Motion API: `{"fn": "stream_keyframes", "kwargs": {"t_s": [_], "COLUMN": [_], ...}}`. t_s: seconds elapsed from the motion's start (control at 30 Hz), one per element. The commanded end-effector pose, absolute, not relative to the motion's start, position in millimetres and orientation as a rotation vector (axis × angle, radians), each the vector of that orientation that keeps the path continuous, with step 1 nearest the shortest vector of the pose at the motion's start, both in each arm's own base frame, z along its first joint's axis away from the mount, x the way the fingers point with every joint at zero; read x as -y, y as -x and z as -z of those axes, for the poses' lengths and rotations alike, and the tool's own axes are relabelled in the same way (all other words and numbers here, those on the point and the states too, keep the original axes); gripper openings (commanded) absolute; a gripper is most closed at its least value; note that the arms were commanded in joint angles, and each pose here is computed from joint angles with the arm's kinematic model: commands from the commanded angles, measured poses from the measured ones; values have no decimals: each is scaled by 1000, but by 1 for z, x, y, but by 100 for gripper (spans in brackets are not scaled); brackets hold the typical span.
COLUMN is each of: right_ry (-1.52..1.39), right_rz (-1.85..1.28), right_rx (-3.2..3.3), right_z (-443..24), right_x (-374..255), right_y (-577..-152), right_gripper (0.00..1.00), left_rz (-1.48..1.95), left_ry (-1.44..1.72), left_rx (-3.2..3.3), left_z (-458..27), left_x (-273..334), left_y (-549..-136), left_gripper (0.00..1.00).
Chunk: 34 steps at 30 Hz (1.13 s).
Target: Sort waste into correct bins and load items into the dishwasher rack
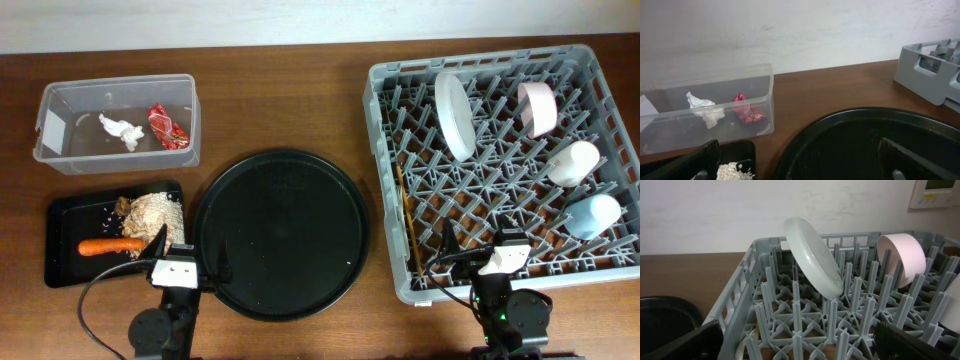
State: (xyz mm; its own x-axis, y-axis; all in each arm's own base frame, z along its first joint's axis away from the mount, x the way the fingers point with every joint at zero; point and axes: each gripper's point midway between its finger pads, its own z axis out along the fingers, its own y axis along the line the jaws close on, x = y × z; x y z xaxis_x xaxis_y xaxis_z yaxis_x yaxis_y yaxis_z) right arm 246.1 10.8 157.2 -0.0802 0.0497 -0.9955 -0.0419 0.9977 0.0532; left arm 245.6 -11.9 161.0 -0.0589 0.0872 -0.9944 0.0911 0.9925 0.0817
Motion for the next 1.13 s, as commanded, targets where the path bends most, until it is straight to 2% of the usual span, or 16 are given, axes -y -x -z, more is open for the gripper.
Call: {"fn": "stream_keyframes", "kwargs": {"t_s": [0.0,1.1], "right_ry": [-4,-4], "right_rz": [-83,-83], "right_rx": [-1650,-1650], "right_z": [-156,-156], "right_x": [-12,-12], "right_y": [-246,-246], "right_gripper": [99,99], "left_rz": [0,0], "left_ry": [-165,-165], "left_rx": [-1627,-1627], "left_z": [-160,-160], "left_x": [15,15], "left_y": [-245,-245], "left_gripper": [99,99]}}
